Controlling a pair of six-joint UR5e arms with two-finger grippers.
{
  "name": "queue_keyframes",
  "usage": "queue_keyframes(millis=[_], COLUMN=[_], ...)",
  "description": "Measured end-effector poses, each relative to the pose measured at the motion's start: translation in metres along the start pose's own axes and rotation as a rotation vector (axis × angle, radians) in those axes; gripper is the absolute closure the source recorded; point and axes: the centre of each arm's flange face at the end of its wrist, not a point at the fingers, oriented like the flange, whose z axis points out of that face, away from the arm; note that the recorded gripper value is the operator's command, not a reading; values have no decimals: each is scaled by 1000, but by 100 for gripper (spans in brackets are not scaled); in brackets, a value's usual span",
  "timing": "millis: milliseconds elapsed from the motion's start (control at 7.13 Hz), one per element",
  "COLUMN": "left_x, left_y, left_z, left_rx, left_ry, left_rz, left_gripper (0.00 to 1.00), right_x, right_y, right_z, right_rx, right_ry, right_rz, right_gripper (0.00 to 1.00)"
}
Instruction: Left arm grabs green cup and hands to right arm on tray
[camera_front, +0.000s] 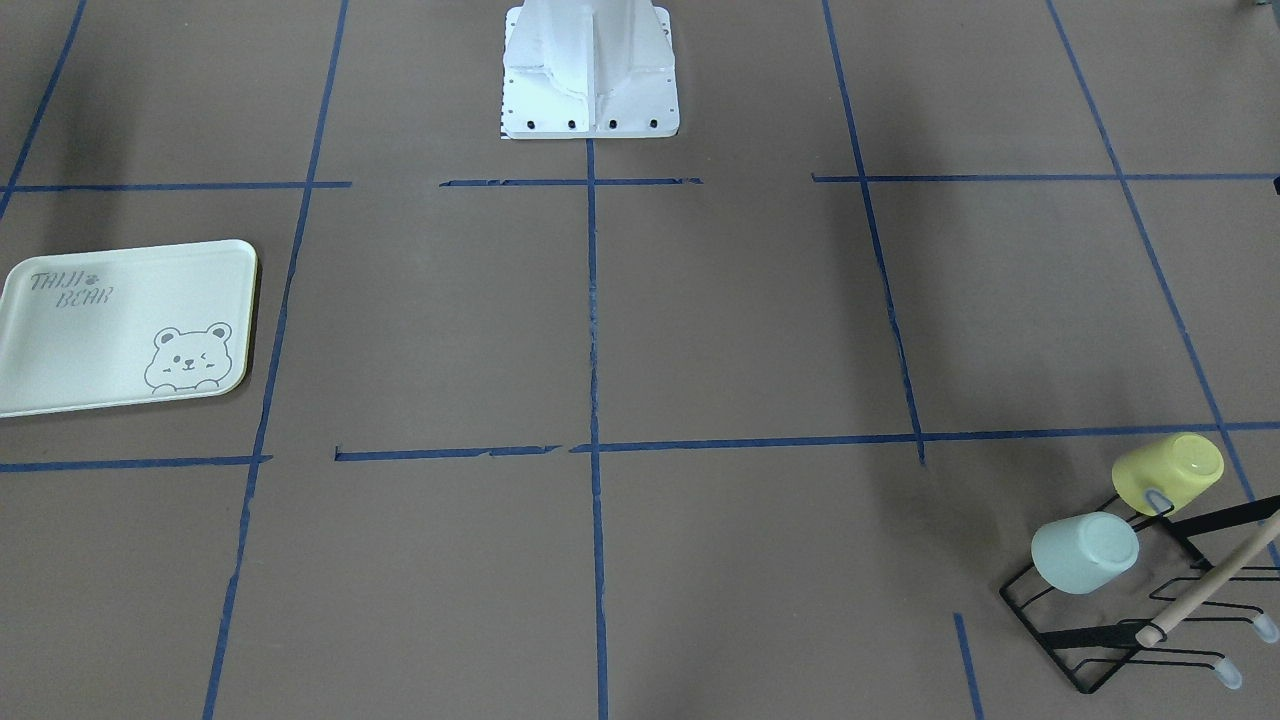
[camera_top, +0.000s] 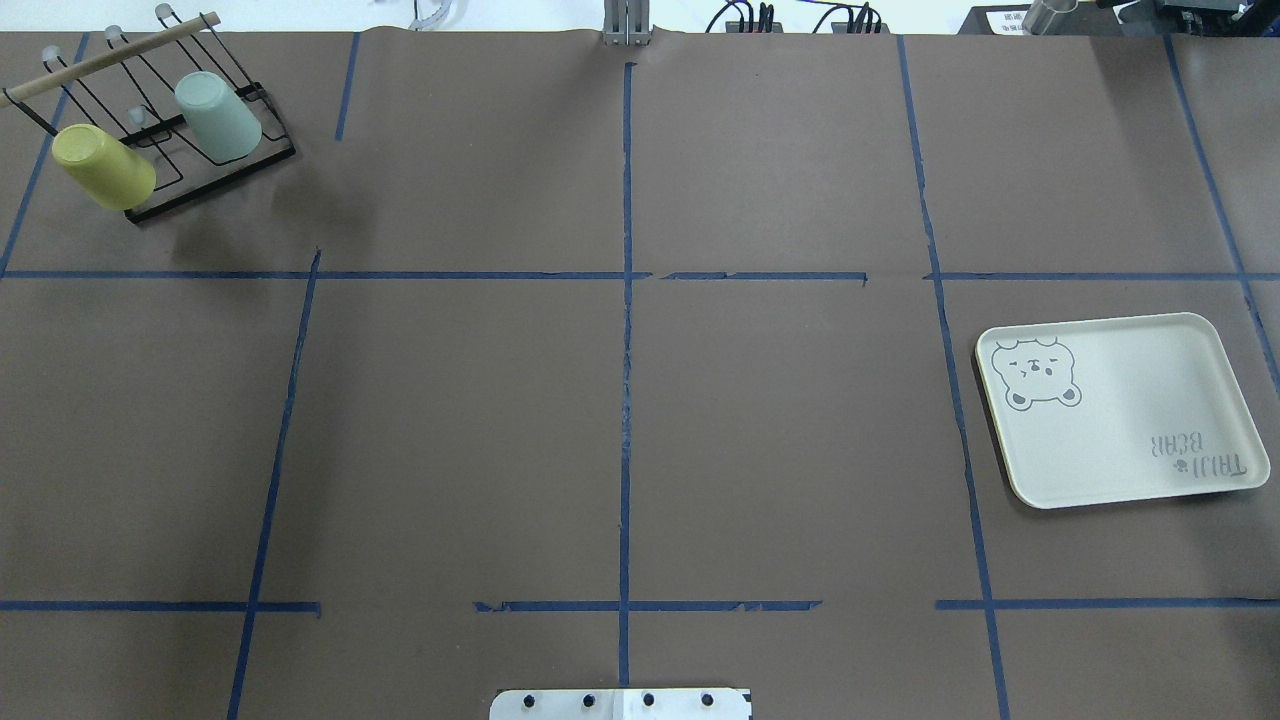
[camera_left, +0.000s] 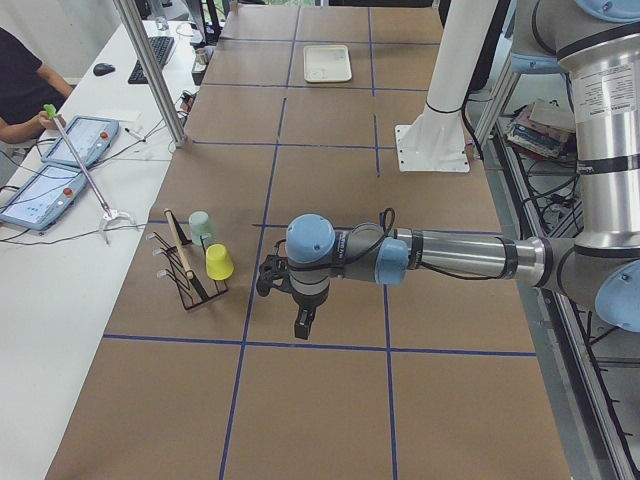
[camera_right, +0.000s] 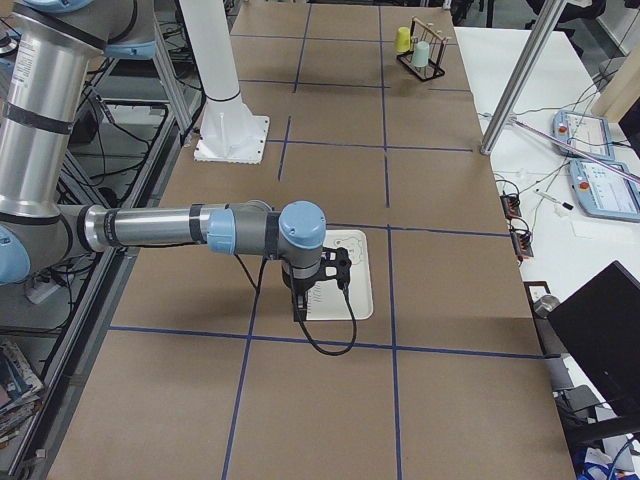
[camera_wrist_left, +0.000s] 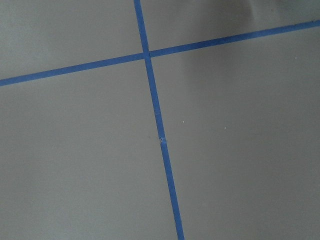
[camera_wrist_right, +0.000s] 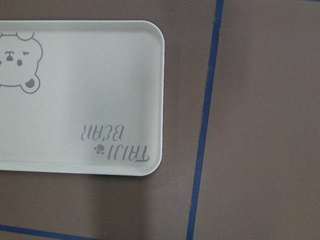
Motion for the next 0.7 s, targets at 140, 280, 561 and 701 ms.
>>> queue_keyframes(millis=[140, 280, 561, 701], left_x=[3, 7, 16, 26], left_y=[-1, -2, -10, -31], left_z=[-1, -2, -5, -15], left_rx=[4, 8, 18, 39], left_ry=[13, 48, 92, 96], left_rz=[4, 6, -18, -47], left_gripper=[0, 0, 0, 0], right_x=[0, 0, -1, -2], right_y=[0, 0, 0, -1], right_z=[0, 0, 0, 0], right_rx=[0, -1, 0, 1], right_ry=[-1, -2, -11, -19], right_rz=[-1, 0, 0, -1], right_gripper=[0, 0, 0, 0])
